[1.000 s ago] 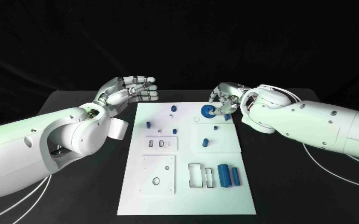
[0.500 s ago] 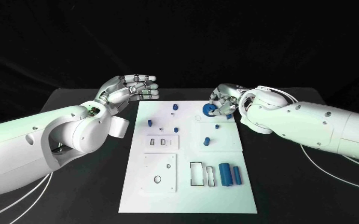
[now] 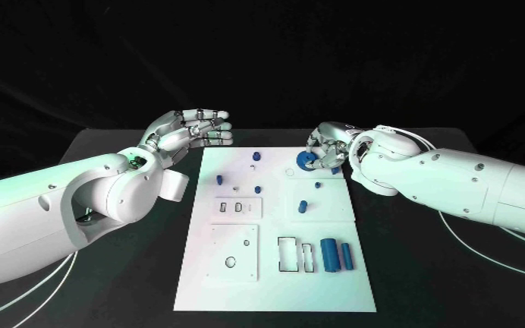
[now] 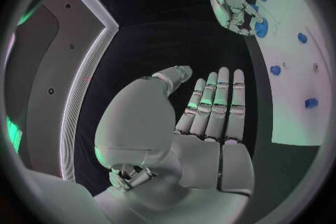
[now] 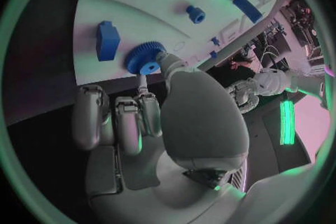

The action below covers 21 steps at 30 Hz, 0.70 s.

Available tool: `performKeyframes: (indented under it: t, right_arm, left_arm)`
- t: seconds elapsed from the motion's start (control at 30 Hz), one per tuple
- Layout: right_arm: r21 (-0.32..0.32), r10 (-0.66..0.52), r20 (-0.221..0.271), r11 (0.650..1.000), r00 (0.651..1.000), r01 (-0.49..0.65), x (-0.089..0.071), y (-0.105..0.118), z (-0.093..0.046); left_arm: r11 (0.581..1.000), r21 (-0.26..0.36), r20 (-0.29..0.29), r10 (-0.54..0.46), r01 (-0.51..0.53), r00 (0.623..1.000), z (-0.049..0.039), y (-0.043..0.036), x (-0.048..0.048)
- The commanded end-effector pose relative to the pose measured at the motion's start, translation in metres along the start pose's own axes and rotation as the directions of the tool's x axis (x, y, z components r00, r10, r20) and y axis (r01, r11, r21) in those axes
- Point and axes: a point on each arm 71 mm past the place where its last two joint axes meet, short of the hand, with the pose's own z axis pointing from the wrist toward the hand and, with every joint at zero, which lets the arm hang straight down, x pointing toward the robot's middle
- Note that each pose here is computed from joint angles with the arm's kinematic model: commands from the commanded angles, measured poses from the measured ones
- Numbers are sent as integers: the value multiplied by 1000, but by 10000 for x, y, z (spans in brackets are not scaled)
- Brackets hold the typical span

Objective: Assemble the parts on the task board

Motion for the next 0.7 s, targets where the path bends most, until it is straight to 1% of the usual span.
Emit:
performKeyframes:
  t: [0.03,0.1,0.17,0.2,0.3,0.4,0.5,0.7]
  right_arm:
    - [1,-13,2,1000,1000,13,32,0,-8]
    - [-3,-12,23,1000,1000,12,20,9,-12]
    - [-14,-7,57,1000,998,7,1,32,-27]
    - [-17,-6,66,1000,998,8,-3,40,-31]
    - [-34,-5,113,999,994,9,-25,88,-55]
    - [-53,4,149,999,989,4,-40,155,-80]
    - [-94,8,182,996,983,9,-48,296,-117]
    - [-169,-8,222,984,975,46,-38,610,-153]
  left_arm:
    - [1000,3,-24,-4,4,1000,5,-8,25]
    - [1000,3,-24,-4,4,1000,4,-7,24]
    - [1000,2,-24,-4,4,1000,4,-7,23]
    - [1000,2,-24,-4,4,1000,4,-7,22]
    - [1000,3,-23,-4,4,1000,4,-7,20]
    - [1000,4,-23,-4,4,1000,4,-7,21]
    - [1000,5,-24,-4,4,1000,7,-6,20]
    - [1000,7,-23,-4,4,1000,13,-4,17]
